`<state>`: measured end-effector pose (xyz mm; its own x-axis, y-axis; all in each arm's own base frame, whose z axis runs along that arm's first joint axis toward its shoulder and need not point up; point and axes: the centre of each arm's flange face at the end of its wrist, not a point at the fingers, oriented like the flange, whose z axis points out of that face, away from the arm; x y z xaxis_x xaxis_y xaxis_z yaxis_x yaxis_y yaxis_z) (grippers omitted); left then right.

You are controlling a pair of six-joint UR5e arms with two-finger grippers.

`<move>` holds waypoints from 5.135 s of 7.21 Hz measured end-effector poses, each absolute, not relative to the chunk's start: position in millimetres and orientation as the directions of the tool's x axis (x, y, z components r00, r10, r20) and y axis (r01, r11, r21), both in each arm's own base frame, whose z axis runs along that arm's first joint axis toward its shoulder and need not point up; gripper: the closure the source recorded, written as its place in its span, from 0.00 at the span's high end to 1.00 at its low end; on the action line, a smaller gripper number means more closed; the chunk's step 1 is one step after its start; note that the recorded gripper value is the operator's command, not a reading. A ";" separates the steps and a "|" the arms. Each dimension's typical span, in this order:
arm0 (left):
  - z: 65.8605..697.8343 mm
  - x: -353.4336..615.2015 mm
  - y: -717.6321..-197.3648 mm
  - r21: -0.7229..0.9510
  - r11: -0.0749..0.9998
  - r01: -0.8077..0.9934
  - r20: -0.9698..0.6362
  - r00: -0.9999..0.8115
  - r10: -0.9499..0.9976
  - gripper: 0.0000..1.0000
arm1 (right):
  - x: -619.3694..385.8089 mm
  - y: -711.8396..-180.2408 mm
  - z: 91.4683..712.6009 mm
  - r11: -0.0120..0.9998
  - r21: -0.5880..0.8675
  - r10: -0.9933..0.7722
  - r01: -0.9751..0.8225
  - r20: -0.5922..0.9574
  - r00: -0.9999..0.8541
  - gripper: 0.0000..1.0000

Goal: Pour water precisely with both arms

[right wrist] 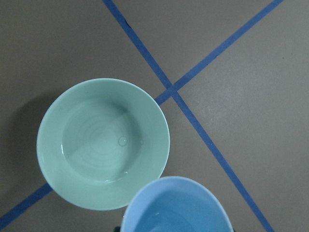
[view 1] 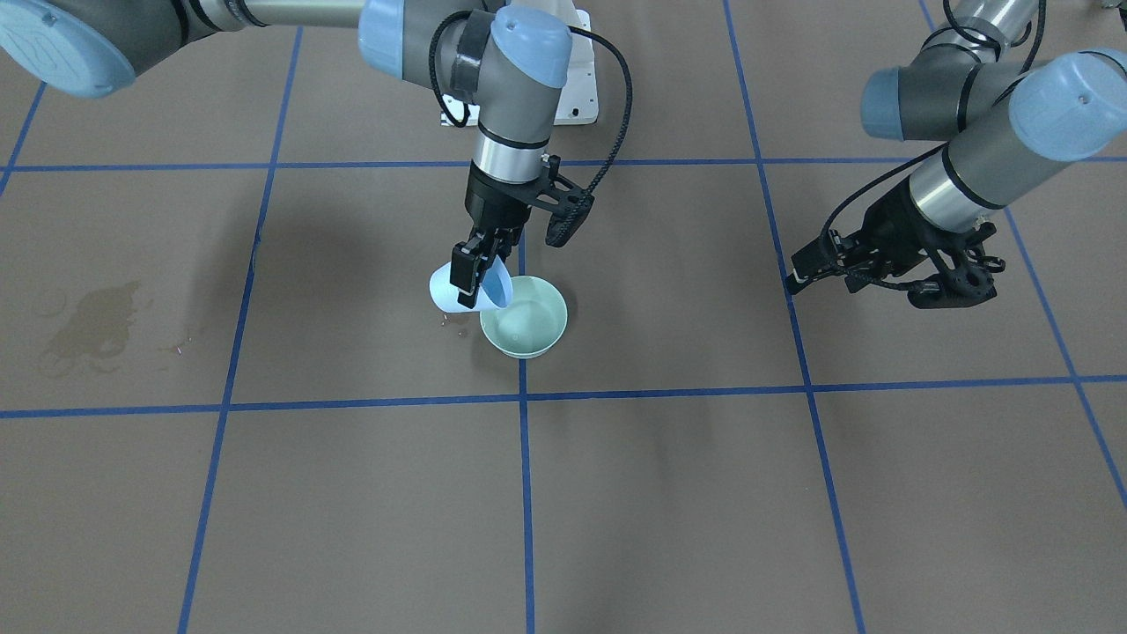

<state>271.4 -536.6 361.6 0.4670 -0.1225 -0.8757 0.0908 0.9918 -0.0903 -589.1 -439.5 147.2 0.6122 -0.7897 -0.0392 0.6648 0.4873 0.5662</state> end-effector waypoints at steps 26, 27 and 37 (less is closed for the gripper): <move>383.2 242.2 -535.2 -0.102 0.991 0.088 -0.877 0.461 -0.132 1.00 | -538.7 -409.7 167.4 0.502 0.551 -0.651 0.666 -0.267 0.711 0.00; 382.8 242.2 -535.2 -0.100 0.991 0.087 -0.878 0.461 -0.129 1.00 | -499.5 -411.3 183.6 0.615 0.591 -0.594 0.522 -0.089 0.800 0.00; 379.9 238.1 -530.0 -0.095 0.992 0.087 -0.879 0.459 -0.125 1.00 | -255.2 -397.1 457.7 0.832 0.487 -0.150 -0.265 0.658 0.738 0.00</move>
<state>238.1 -530.0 379.9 0.4594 -0.1250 -0.8794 0.0874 0.9916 -0.0953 -255.2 -397.1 457.7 0.7383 -0.1501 0.6575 -0.2646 0.8323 0.4871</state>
